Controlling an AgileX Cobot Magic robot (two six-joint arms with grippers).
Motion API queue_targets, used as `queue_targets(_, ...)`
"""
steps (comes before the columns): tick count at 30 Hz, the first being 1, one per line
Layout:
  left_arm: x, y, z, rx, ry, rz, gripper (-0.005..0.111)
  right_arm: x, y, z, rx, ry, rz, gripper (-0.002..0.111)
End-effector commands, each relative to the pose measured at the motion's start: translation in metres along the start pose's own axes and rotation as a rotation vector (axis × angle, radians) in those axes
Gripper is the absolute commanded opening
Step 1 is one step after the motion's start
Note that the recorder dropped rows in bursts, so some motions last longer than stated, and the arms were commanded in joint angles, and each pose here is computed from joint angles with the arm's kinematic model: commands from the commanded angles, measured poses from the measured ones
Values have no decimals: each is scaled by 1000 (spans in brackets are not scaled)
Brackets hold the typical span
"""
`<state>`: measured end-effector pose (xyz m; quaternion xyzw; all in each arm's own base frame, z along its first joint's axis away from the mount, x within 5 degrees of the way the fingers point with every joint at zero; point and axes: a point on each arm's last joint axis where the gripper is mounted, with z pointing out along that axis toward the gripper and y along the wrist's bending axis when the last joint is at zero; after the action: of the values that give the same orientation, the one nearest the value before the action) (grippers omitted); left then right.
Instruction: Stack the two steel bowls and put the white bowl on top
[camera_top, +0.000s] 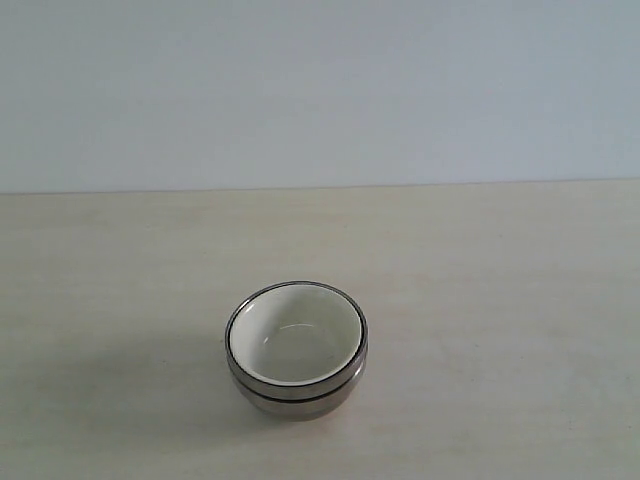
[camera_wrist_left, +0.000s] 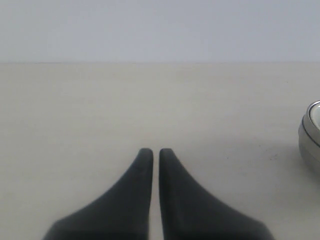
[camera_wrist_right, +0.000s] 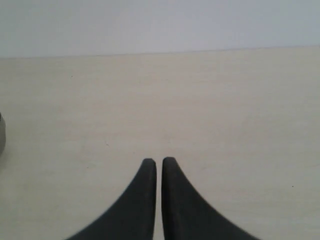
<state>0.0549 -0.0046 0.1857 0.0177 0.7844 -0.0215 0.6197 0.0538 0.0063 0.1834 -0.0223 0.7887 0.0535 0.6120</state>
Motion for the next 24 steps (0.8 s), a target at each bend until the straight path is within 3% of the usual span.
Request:
queue_targets(1, 1, 0, 0, -1, -6, -18, 4, 0, -2, 0, 26, -9, -44, 0)
queue_targets(24, 1, 0, 0, -1, -6, -18, 4, 2, -1, 0, 11, 19, -17, 0)
